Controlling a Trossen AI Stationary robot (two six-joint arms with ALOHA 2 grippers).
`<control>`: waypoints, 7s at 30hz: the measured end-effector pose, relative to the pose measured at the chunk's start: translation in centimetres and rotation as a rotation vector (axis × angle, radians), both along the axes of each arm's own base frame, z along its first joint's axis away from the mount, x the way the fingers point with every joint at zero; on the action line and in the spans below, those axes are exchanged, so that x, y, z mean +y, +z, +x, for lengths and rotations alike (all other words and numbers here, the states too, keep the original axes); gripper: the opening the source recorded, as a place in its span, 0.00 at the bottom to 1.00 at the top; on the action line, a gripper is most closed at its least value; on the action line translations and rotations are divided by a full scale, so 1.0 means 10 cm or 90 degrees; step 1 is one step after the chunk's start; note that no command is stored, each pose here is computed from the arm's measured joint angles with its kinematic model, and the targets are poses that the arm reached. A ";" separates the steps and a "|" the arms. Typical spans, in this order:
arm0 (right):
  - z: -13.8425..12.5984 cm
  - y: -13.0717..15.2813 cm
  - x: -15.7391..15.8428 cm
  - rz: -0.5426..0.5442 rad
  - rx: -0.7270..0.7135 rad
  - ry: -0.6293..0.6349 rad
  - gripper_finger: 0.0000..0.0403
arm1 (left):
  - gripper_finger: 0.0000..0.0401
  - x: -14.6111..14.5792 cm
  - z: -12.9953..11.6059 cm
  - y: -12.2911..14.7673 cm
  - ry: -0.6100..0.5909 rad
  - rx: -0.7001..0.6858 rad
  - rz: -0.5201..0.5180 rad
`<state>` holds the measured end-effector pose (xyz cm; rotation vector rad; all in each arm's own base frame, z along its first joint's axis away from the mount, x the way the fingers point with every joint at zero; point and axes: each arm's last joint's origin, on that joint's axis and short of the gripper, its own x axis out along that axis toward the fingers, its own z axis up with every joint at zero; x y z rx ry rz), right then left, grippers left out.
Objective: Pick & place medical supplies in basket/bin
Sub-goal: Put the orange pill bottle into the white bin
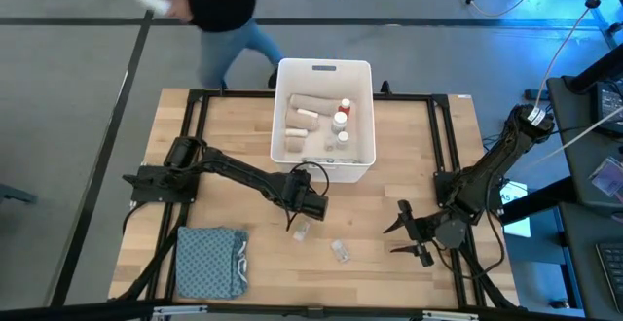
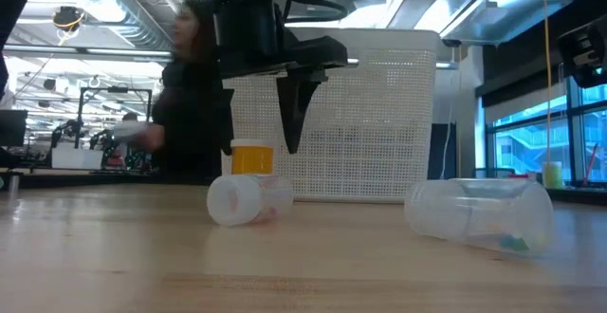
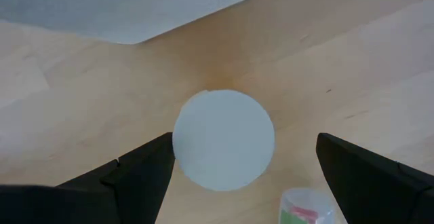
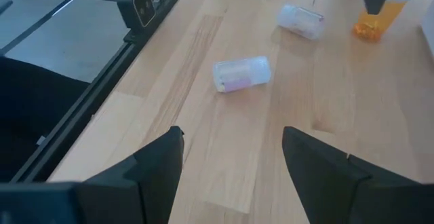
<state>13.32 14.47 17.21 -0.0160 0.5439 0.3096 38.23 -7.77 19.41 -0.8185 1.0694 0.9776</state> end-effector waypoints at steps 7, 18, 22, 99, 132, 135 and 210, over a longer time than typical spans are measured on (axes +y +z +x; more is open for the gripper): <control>0.00 0.00 0.00 0.001 0.000 0.001 0.62 | 0.85 0.00 0.00 0.00 0.019 -0.005 -0.003; 0.00 0.00 0.00 0.001 0.000 0.001 0.62 | 0.75 0.00 0.00 0.00 0.044 -0.012 -0.004; 0.00 0.00 0.00 0.001 0.000 0.001 0.62 | 0.71 0.01 0.00 0.00 0.072 -0.021 0.001; 0.05 0.07 -0.05 -0.056 -0.105 -0.141 0.62 | 0.50 1.27 -0.41 2.00 -0.318 -0.483 0.298; 0.16 0.08 -0.23 0.020 -0.057 -0.201 0.62 | 0.50 1.97 0.21 1.51 -0.471 -0.117 0.192; 0.18 0.08 -0.25 0.035 -0.054 -0.218 0.62 | 0.50 2.01 0.31 1.45 -0.493 -0.112 0.191; 0.19 0.05 -0.30 0.075 -0.033 -0.264 0.62 | 0.50 2.31 0.94 0.62 -0.539 -0.128 0.084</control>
